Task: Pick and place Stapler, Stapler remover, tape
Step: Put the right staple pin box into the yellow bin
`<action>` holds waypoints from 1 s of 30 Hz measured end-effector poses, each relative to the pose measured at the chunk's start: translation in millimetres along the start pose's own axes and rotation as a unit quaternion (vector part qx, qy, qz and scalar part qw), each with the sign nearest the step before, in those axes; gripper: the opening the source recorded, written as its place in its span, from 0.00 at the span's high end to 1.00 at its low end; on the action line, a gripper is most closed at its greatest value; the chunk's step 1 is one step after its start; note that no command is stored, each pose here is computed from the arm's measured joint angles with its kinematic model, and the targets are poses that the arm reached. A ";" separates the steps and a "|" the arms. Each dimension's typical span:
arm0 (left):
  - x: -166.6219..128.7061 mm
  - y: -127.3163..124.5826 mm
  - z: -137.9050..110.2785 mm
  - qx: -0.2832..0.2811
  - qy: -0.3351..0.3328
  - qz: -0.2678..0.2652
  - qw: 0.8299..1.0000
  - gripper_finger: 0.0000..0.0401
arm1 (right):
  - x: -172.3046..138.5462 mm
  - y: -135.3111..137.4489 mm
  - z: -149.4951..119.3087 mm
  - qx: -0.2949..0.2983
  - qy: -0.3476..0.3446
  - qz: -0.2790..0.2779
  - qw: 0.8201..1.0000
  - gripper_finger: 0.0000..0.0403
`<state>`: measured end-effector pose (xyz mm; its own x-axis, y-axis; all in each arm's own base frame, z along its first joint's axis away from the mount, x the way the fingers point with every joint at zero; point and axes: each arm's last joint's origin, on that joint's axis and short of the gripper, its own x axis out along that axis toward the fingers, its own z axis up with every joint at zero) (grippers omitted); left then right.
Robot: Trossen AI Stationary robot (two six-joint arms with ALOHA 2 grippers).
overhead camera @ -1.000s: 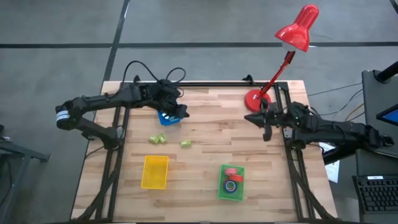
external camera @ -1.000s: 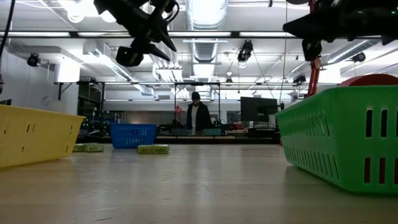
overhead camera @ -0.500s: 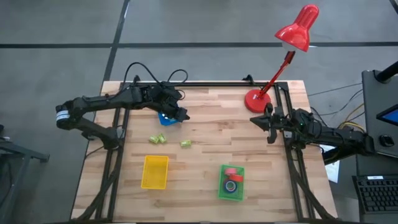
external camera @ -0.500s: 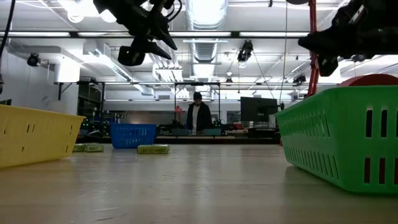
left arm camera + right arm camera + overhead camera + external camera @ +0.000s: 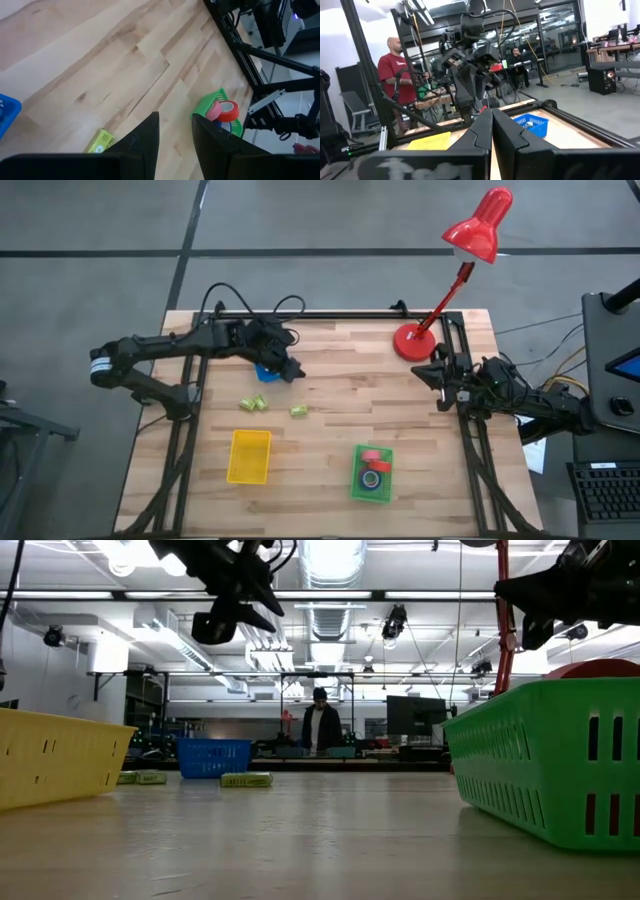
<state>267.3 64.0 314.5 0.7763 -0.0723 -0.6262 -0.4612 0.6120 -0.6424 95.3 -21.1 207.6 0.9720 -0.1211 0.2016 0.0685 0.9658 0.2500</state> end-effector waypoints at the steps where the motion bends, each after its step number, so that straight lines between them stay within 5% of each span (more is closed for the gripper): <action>1: 0.2 -0.5 -0.5 0.001 0.001 -0.001 1.000 0.71 | 0.1 0.0 -0.1 0.000 0.001 0.000 1.000 0.98; 7: 1.1 -2.1 -2.2 -0.009 0.000 0.001 1.000 0.70 | 0.8 -0.4 -1.0 0.001 0.006 -0.001 1.000 0.98; 12: 9.0 -0.2 -4.6 0.005 0.014 0.005 1.000 0.59 | 0.7 -0.3 -1.0 0.001 0.005 -0.001 1.000 0.98; 15: 19.9 -1.9 -10.6 0.102 0.032 0.007 0.994 0.49 | 0.9 -0.4 -1.2 0.001 0.006 -0.001 1.000 0.98; 19: 35.2 -5.8 -27.4 0.270 0.079 0.021 0.959 0.42 | 0.9 -0.4 -1.1 0.002 0.006 -0.001 1.000 0.98; 30: 87.8 23.4 -47.9 0.297 0.158 0.093 0.937 0.41 | 0.9 -0.4 -1.1 0.002 0.006 -0.001 1.000 0.98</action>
<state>304.1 34.2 223.3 0.4962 -0.0928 -0.8632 -0.1835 0.9606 -0.2088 96.4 -21.3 206.7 0.9745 -0.1202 0.1893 0.0695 0.9646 0.2545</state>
